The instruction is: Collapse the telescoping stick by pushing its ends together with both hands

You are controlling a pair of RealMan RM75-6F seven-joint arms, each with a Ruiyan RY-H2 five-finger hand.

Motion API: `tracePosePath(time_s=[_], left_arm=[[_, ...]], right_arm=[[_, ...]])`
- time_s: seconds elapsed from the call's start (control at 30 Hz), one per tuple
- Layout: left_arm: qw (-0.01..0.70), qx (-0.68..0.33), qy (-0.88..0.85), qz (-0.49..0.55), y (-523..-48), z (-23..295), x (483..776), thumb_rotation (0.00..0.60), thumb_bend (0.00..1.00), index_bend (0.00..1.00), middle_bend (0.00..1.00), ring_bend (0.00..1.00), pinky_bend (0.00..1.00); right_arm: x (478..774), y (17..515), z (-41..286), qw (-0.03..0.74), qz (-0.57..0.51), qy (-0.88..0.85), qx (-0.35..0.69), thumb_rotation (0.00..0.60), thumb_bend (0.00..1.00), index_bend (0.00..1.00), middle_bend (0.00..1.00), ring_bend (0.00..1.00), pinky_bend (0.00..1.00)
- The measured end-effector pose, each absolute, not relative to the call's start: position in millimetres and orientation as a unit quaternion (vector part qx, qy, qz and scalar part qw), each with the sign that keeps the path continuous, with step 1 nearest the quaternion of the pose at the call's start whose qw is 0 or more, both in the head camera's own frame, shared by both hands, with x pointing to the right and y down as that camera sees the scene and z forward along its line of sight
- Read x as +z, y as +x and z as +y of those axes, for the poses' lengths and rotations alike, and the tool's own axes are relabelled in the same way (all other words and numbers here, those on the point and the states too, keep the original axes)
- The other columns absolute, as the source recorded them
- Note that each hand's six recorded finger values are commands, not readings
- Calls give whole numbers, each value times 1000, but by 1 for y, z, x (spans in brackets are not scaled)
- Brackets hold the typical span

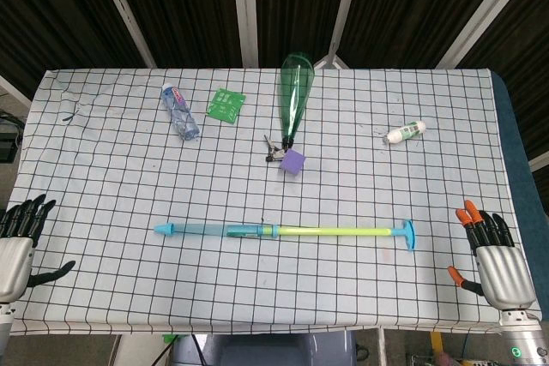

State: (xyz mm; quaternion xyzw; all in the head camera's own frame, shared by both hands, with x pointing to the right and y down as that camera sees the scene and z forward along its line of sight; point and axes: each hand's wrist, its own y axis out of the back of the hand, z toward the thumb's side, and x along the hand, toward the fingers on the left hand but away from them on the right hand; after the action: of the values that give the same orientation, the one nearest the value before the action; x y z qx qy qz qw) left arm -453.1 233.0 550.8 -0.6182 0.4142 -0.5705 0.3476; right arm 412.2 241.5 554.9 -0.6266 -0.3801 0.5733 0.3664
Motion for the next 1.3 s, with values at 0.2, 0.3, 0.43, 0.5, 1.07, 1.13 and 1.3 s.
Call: tracePosePath(time_s=[0.2, 0.3, 0.43, 0.5, 1.07, 1.13, 1.3], left_arm=[[346, -571, -621, 412, -452, 234, 552, 600, 86, 0, 0, 0, 0], [347, -570, -620, 412, -452, 235, 551, 600, 86, 0, 0, 0, 0], [347, -572, -618, 412, -453, 235, 552, 600, 86, 0, 0, 0, 0], [349, -574, -617, 410, -454, 234, 552, 600, 86, 0, 0, 0, 0], [367, -572, -618, 395, -450, 233, 556, 600, 86, 0, 0, 0, 0], [367, -572, -618, 395, -450, 233, 556, 600, 86, 0, 0, 0, 0], [368, -571, -620, 392, -449, 233, 557, 600, 86, 0, 0, 0, 0]], right_arm=[[555, 410, 239, 364, -381, -629, 572, 600, 259, 0, 0, 0, 0], [556, 409, 240, 360, -381, -634, 569, 600, 259, 0, 0, 0, 0], [557, 402, 241, 363, -378, -642, 559, 600, 260, 0, 0, 0, 0], [558, 398, 242, 367, -375, -646, 554, 600, 260, 0, 0, 0, 0], [609, 335, 219, 381, -330, -674, 541, 600, 259, 364, 103, 0, 0], [619, 326, 215, 382, -324, -674, 543, 600, 259, 397, 120, 0, 0], [637, 317, 205, 379, -316, -671, 553, 600, 260, 418, 124, 0, 0]])
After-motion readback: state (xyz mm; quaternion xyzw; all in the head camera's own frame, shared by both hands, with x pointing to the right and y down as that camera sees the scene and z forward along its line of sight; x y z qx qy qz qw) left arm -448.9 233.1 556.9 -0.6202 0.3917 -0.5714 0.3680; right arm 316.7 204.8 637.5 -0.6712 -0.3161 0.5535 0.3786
